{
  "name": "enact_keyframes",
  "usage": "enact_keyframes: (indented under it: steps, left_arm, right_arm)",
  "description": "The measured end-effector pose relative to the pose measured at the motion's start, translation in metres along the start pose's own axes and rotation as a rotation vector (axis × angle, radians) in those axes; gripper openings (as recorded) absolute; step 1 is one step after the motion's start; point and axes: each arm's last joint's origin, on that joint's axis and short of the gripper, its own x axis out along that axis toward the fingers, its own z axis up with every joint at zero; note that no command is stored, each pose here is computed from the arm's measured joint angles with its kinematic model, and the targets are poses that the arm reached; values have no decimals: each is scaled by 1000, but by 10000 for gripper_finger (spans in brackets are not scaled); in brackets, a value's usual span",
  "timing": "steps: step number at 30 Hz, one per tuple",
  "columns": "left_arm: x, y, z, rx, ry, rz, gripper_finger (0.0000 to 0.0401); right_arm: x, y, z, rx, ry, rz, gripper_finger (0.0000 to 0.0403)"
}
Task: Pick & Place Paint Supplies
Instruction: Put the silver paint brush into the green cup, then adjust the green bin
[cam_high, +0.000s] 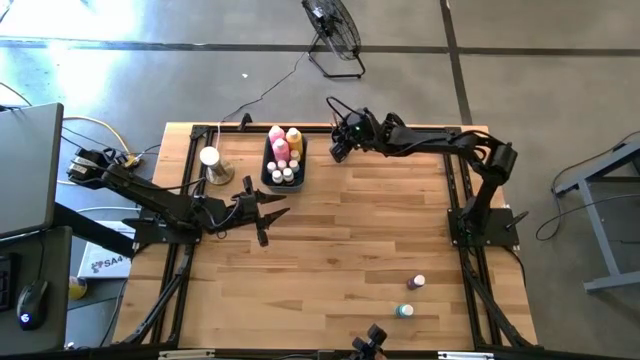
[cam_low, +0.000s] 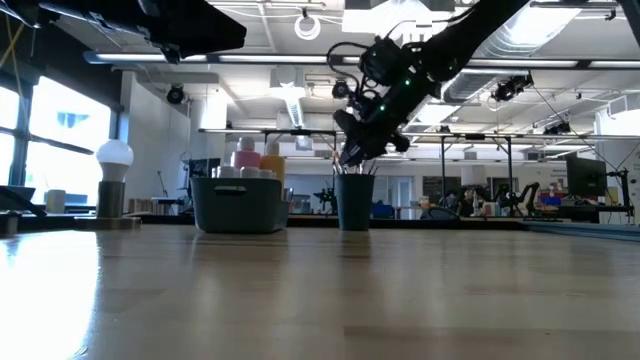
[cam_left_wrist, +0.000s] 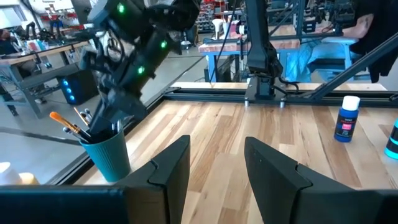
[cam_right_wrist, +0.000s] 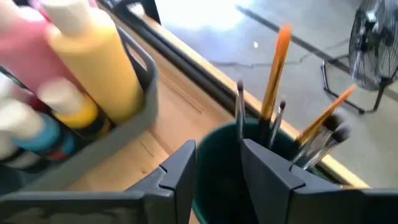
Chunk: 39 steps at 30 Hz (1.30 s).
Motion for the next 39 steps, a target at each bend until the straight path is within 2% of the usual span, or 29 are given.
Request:
enact_keyframes:
  steps: [13, 22, 25, 32, 39]
  left_arm:
    - [0, 0, 0, 3, 3, 1, 150]
    - [0, 0, 0, 3, 4, 0, 150]
    - [0, 0, -1, 5, 7, -1, 150]
    - [0, 0, -1, 8, 13, -1, 150]
    - [0, 0, -2, 13, 21, -2, 150]
  right_arm:
    - [-83, 19, 40, -29, -196, 94, 123]
    - [-146, 34, 51, -51, -290, 187, 123]
    - [-165, 41, 52, -99, -320, 239, 123]
    - [-200, 60, 34, -239, -242, 321, 114]
    - [-225, 83, 2, -314, -70, 337, 41]
